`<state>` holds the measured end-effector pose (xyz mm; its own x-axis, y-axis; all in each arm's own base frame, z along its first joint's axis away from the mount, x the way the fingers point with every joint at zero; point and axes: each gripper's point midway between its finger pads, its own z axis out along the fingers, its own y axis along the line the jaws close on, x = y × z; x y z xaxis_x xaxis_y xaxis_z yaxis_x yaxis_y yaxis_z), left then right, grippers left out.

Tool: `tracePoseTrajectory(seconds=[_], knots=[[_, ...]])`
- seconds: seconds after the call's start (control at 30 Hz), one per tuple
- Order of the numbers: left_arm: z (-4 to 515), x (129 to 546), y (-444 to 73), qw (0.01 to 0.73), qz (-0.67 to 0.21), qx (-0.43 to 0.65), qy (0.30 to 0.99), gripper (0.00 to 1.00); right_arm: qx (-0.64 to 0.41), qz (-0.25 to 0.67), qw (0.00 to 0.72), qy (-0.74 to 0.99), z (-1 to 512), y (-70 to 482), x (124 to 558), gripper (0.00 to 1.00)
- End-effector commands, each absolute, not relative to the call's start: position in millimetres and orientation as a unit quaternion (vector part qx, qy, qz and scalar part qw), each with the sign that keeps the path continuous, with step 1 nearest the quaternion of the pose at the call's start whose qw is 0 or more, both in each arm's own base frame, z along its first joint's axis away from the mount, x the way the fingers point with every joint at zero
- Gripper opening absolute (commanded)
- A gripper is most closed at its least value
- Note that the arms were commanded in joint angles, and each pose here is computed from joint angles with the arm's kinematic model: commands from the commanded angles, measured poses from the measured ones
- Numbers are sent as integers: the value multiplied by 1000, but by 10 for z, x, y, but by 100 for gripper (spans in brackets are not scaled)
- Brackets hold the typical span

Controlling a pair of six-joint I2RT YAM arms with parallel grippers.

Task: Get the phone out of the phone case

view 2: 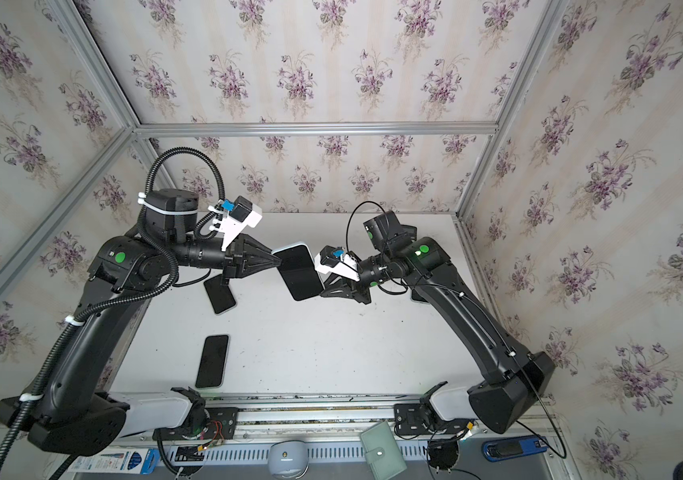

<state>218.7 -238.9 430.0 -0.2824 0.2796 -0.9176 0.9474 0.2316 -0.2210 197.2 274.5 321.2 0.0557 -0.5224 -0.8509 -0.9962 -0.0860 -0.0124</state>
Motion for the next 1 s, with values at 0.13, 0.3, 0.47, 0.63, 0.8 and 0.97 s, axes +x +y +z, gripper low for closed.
tracePoseTrajectory(seconds=[0.13, 0.3, 0.47, 0.63, 0.8, 0.97], knots=[[4382, 2221, -2425, 411, -427, 461, 660, 0, -698, 316, 338, 547, 3148, 2824, 1864, 9], [4382, 2203, -2450, 409, -430, 460, 660, 0, -702, 302, 366, 531, 3216, 2871, 1943, 8], [4369, 2216, -2495, 402, -437, 458, 662, 0, -706, 298, 381, 517, 3264, 2929, 1975, 8], [4402, 2277, -2552, 403, -447, 448, 661, 0, -714, 288, 393, 503, 3281, 2993, 1982, 11], [4419, 2360, -2611, 399, -460, 439, 661, 0, -723, 277, 400, 490, 3276, 3042, 1993, 12], [4422, 2406, -2670, 392, -469, 435, 661, 0, -725, 266, 417, 479, 3313, 3096, 2046, 13]])
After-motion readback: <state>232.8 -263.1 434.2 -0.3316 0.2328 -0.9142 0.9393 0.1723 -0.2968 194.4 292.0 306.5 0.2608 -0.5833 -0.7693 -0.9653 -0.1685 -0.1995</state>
